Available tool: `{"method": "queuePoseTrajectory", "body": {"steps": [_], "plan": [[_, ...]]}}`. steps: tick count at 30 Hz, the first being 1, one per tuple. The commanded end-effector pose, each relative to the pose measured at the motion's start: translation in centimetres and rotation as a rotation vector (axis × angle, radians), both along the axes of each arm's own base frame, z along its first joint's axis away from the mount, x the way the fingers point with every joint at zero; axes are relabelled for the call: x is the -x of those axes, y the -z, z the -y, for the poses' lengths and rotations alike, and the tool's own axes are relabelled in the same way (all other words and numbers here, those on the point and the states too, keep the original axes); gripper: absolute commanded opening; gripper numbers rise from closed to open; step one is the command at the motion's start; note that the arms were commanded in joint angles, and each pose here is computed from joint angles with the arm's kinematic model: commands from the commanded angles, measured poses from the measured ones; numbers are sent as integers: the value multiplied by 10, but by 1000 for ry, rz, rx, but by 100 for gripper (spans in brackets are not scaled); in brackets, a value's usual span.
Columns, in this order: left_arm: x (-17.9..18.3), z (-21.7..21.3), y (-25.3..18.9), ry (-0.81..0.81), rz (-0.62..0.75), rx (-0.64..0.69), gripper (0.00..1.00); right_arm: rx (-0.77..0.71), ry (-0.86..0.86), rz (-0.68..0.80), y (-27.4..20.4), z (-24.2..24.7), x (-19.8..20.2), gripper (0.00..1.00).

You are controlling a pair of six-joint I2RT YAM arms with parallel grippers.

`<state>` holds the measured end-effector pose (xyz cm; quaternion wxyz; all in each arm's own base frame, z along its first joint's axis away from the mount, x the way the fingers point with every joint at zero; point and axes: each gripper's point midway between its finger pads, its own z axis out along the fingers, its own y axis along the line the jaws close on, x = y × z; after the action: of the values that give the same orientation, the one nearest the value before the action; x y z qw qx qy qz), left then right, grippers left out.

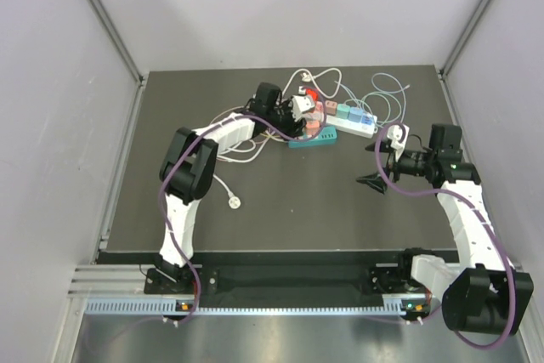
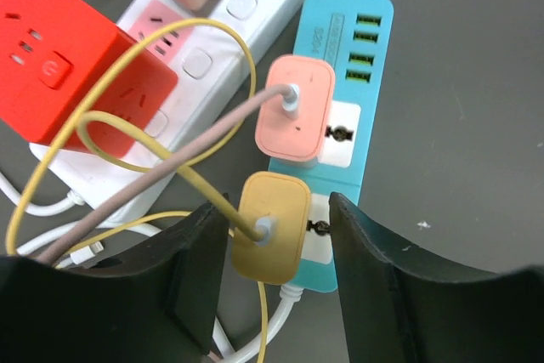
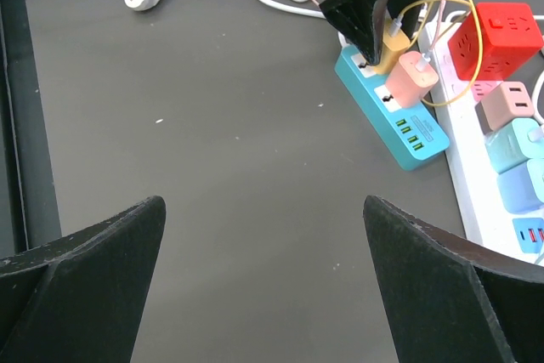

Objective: Pull the plug off the socket

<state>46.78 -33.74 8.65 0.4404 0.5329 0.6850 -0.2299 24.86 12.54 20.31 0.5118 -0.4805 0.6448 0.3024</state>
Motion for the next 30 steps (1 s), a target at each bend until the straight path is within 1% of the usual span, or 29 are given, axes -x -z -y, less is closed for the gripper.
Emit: {"method": "queuePoseTrajectory", "body": {"steps": [1,2,4,5,7,9,10,12,13,15,16,17,18,19,20,21,22,23,24,25,27,28,29,30], "plan": [[-3,2,-1,45,63,-61,55,-18,-41,72,-15,-3,-2,100],[-3,0,0,46,77,-77,50,-18,-40,68,-14,-3,-2,100],[-2,2,5,52,79,-96,46,-20,-41,69,-15,-3,-2,100],[-1,0,7,55,86,-116,43,-20,-41,66,-14,-3,-2,100],[0,2,6,54,96,-124,19,-22,-42,68,-15,-3,-2,100],[0,4,1,44,108,-110,0,-21,-41,66,-15,-3,-2,100],[1,6,-12,39,127,-87,0,-20,-39,64,-14,-2,-2,100],[6,11,-26,17,117,-17,0,-18,-37,64,-14,-2,-2,100],[9,12,-46,8,128,23,0,-19,-35,54,-11,-2,-3,100],[18,15,-62,-29,84,111,0,-24,-17,25,-9,-1,-5,100],[24,17,-81,-31,76,164,0,-28,5,49,-12,1,-17,100],[31,19,-87,-63,10,216,0,-72,62,-42,-12,1,-21,100],[40,17,-83,-74,-38,234,0,-76,124,-71,-7,6,-31,99],[45,20,-99,-67,-35,289,0,-124,174,-120,-9,6,-41,100],[52,21,-103,-95,-94,335,0,-145,206,-154,-6,7,-46,100],[62,19,-94,-105,-132,348,0,-168,248,-196,-4,9,-53,100],[66,20,-112,-97,-104,402,0,-198,272,-260,3,8,-58,100],[72,20,-115,-114,-142,442,0,-260,303,-317,-1,6,-63,100],[82,18,-103,-125,-180,448,0,-279,340,-345,2,4,-69,100],[85,19,-121,-121,-149,503,0,-333,408,-450,5,2,-75,100],[100,19,-111,-148,-227,532,0,-338,527,-486,14,1,-90,100],[105,18,-117,-152,-230,557,0,-371,597,-557,20,2,-95,100],[108,20,-122,-163,-233,597,0,-388,647,-566,24,6,-102,100],[116,19,-111,-176,-255,594,0,-396,643,-600,29,-4,-100,100]]}}
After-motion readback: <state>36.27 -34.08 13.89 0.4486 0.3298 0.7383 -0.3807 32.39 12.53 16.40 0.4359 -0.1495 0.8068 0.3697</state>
